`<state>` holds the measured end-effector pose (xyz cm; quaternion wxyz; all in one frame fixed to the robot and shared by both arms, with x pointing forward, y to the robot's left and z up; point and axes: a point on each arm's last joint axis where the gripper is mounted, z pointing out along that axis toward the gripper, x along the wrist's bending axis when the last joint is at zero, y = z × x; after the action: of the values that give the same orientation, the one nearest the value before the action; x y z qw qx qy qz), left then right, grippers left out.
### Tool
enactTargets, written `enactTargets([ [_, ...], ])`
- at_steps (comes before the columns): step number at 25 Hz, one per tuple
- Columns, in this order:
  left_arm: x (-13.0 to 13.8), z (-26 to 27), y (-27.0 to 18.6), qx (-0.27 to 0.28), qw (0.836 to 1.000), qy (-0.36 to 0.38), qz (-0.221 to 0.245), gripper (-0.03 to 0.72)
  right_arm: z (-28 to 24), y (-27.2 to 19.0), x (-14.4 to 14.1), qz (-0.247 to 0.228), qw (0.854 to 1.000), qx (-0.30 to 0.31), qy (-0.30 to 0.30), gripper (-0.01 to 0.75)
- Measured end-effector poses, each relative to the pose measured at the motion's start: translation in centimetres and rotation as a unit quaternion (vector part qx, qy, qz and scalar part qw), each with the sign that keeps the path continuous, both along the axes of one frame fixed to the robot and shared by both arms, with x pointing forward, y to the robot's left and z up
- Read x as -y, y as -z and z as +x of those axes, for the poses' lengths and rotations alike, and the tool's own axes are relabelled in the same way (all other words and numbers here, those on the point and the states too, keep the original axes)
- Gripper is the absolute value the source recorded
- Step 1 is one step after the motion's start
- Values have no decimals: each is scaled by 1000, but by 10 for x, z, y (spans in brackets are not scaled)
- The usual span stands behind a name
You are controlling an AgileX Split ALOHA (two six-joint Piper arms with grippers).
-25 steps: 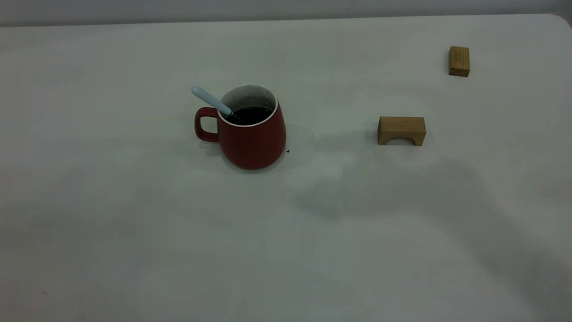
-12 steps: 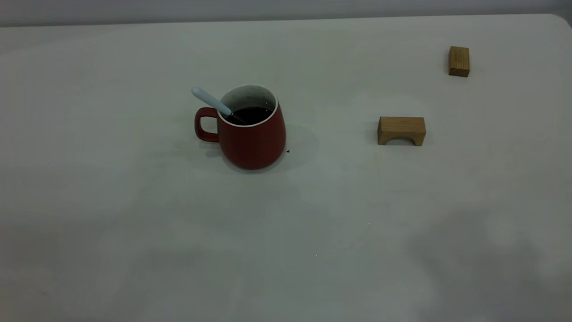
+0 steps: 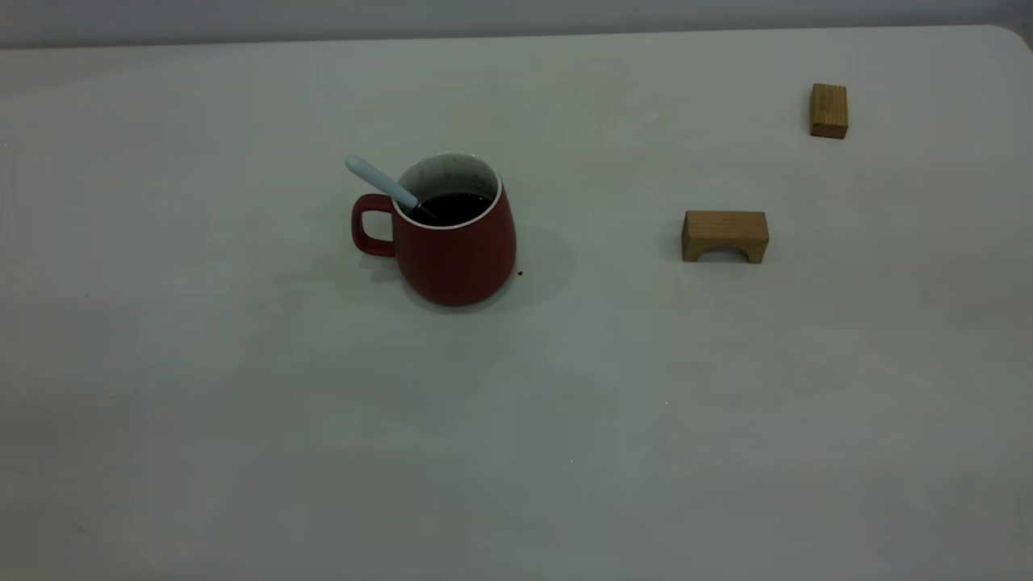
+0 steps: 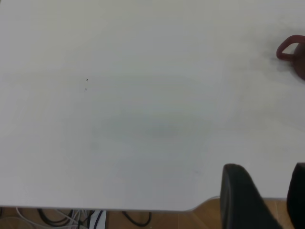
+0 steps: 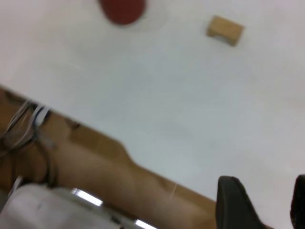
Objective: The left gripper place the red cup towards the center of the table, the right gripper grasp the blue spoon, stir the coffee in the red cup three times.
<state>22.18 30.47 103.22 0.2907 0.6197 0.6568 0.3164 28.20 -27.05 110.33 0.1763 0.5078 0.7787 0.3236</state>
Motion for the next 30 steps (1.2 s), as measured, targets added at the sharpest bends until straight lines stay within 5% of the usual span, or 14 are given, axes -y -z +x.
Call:
enactTargets([
  [14, 0, 0, 0, 0, 1000, 0, 0, 318, -41, 56, 11, -10, 987, 123, 99, 325],
  [30, 0, 0, 0, 0, 1000, 0, 0, 318, -45, 65, 21, -17, 978, 122, 170, 325],
])
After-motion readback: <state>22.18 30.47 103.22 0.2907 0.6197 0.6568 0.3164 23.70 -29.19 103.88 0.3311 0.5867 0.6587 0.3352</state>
